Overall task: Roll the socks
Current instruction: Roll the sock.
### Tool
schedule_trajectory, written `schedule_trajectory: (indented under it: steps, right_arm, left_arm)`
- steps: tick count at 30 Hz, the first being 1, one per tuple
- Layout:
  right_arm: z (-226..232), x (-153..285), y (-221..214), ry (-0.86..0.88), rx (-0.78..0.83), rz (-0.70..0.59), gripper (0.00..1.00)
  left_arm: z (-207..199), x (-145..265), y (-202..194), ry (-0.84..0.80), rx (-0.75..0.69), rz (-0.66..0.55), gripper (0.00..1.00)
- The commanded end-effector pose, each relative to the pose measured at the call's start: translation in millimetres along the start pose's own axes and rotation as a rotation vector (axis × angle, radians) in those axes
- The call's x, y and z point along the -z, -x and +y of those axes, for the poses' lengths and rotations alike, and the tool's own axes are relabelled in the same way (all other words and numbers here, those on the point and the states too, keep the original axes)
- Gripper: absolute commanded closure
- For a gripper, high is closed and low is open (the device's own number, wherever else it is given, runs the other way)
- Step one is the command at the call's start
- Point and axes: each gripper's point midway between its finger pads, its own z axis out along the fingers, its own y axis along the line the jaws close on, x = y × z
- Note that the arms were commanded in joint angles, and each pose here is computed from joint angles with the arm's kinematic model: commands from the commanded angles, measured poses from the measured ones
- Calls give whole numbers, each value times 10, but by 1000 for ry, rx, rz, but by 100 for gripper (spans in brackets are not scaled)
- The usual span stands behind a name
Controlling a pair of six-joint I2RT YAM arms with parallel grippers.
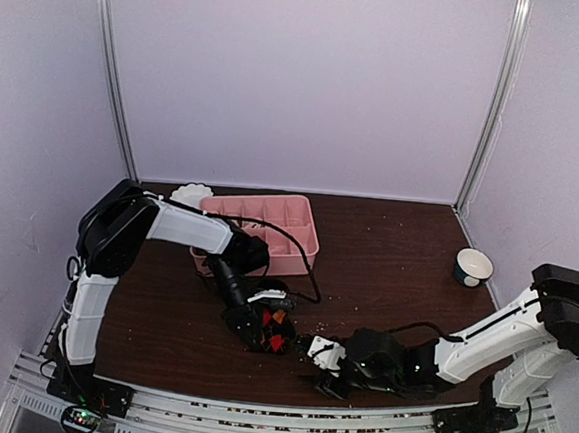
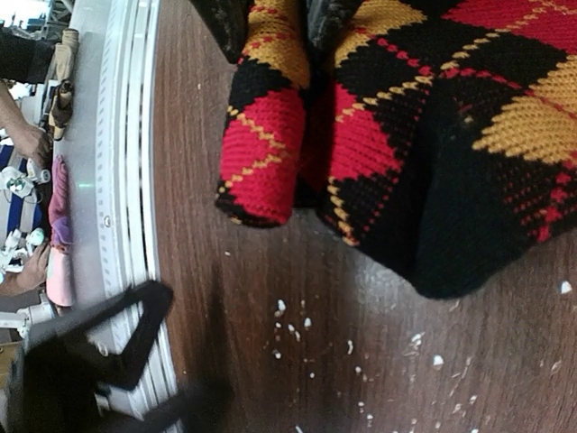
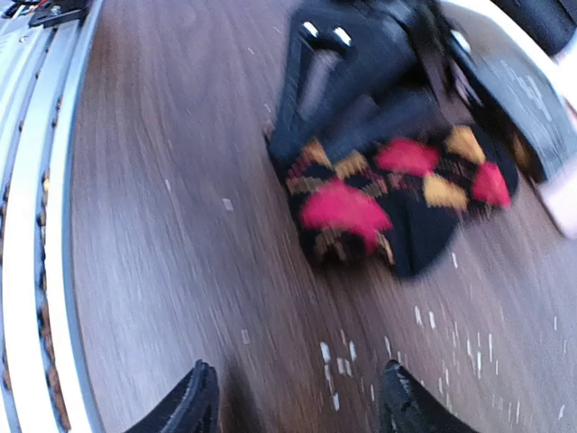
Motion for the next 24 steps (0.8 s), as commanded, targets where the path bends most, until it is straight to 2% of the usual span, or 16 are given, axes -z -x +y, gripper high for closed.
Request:
schedule_trajectory:
  steps: [1,5,9,15,21,24]
  right_arm:
    - [155,-219,470,59,169,-90,42]
    - [173,-411,527,77,219,-72,49]
    - [101,-580,466,63,238,-28,59]
    - [42,-732,381,93,215,13,68]
    - [29,-823,227,136,175,59,83]
    - [53,-860,108,153,169,96,83]
  left_arm:
    - [213,-86,-129,38,33,51,77]
    - [197,-82,-126,31,28,51,77]
    - [175,-79,-116,20,21,48,77]
    - [152,-66,-111,10,11,52,77]
    - [80,-44,-90,-19,-13,45,76]
    - [16,-28,-75,-50,-38,42,76]
